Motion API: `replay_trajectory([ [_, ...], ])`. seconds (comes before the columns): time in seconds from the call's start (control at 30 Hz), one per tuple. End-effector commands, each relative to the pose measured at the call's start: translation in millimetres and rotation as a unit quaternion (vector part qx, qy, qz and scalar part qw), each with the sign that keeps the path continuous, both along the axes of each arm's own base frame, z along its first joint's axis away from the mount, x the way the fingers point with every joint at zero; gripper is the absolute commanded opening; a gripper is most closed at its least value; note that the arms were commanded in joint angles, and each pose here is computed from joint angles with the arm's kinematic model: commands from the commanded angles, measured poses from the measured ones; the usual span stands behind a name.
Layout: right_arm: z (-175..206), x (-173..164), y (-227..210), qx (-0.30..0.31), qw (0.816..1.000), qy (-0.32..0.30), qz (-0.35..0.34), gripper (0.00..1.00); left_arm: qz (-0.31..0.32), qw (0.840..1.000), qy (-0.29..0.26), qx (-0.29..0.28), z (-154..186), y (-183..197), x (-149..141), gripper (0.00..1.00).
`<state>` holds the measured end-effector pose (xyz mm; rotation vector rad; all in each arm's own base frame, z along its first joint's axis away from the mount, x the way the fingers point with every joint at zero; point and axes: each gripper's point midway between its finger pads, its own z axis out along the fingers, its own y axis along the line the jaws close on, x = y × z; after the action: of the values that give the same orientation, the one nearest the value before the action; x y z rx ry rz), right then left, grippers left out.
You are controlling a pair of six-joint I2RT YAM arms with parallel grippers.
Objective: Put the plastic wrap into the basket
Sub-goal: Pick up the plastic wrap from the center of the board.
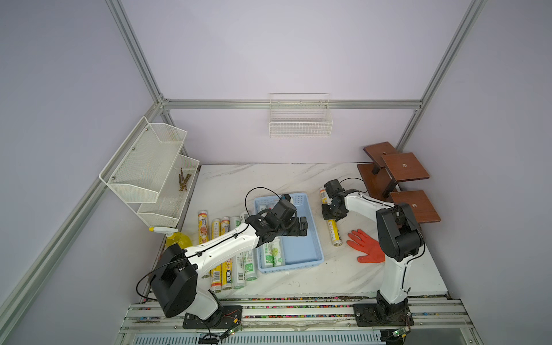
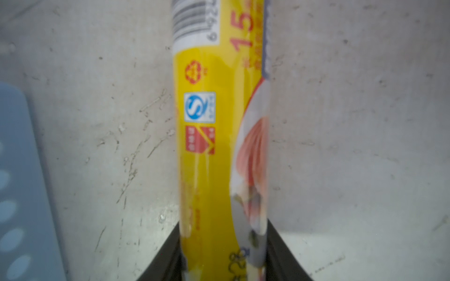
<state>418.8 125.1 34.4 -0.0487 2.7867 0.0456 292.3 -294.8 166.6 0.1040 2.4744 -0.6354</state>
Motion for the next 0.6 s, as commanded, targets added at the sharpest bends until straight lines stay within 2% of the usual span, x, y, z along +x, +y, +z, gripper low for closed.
replay_trajectory([
  [0.0, 35.9, 4.3, -2.7, 0.013, 0.999, -0.043, -0.026, 0.33, 0.004, 1.0, -0.019, -0.005, 12.6, 6.2, -0.6, 1.0],
  [0.33, 109.6, 2.0, 13.0, 0.089, 0.99, -0.104, -0.025, 0.32, 0.013, 0.999, -0.037, 0.001, 21.4, 10.8, 5.6, 1.0],
  [0.37, 115.7, 0.8, 15.8, 0.1, 0.989, -0.107, -0.022, 0.32, 0.015, 0.999, -0.05, -0.01, 34.3, 13.1, 4.0, 1.0],
  [0.57, 149.9, -7.1, 29.4, 0.154, 0.98, -0.126, -0.009, 0.32, 0.031, 0.997, -0.066, -0.014, 41.2, 20.6, 5.3, 1.0],
])
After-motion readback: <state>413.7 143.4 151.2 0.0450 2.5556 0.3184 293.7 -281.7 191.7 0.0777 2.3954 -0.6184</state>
